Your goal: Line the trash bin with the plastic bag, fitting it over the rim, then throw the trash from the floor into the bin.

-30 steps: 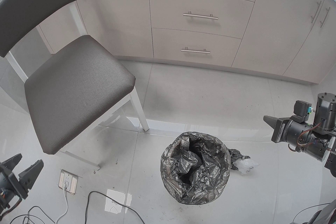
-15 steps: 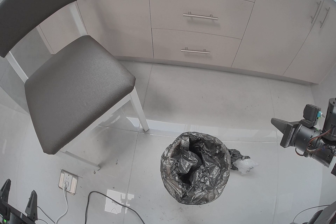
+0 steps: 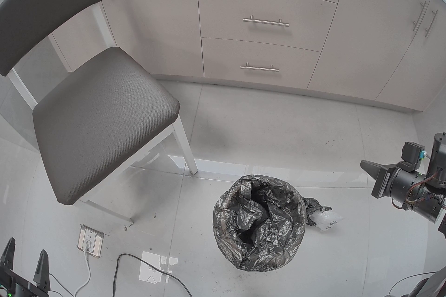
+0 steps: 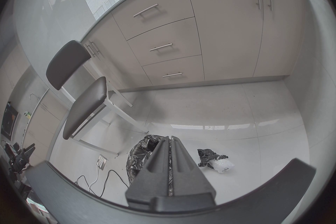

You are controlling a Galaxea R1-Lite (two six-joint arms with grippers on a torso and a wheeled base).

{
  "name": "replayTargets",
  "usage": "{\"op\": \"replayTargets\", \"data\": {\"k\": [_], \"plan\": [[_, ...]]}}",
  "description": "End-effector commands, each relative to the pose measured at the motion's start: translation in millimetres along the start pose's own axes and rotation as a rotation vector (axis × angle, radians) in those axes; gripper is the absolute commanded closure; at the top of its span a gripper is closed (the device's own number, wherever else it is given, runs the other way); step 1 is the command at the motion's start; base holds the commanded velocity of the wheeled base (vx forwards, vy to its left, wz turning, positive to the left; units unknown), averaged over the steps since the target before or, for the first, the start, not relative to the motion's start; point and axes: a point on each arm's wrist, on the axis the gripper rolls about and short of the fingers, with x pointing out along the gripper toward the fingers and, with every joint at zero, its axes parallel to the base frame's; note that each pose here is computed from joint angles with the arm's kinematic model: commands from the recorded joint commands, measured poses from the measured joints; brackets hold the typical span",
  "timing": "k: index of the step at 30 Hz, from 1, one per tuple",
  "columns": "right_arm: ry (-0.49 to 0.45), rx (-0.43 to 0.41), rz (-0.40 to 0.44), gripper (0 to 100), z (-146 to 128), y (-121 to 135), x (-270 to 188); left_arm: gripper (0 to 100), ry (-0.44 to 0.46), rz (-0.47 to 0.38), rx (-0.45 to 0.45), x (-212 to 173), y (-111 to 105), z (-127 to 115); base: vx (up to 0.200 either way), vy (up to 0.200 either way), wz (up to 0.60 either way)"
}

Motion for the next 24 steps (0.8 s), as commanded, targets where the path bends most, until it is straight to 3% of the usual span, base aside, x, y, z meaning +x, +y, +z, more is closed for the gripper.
{"op": "replayTargets", "data": {"k": [1,4,15,20,24], "plan": [[0.018,-0.002,-0.002,100,-2.3,-0.3,4.9,0,-0.005,-0.026,0.003,-0.5,-0.4,-2.1,0.0,0.0,0.0],[0.031,-0.004,-0.004,100,-4.8,-0.5,6.8,0,0.013,-0.068,0.032,1.5,-1.2,-8.1,0.0,0.0,0.0],[0.076,-0.004,-0.027,100,-11.0,-3.4,21.7,0,0.0,-0.07,0.014,1.8,-1.2,-7.2,0.0,0.0,0.0],[0.01,0.038,-0.124,100,6.8,-26.3,84.3,0,0.0,-0.072,0.006,1.6,-1.3,-6.9,0.0,0.0,0.0],[0.029,0.038,-0.155,100,1.4,-36.6,123.0,0,0.0,-0.07,0.02,1.8,-1.2,-7.2,0.0,0.0,0.0]]}}
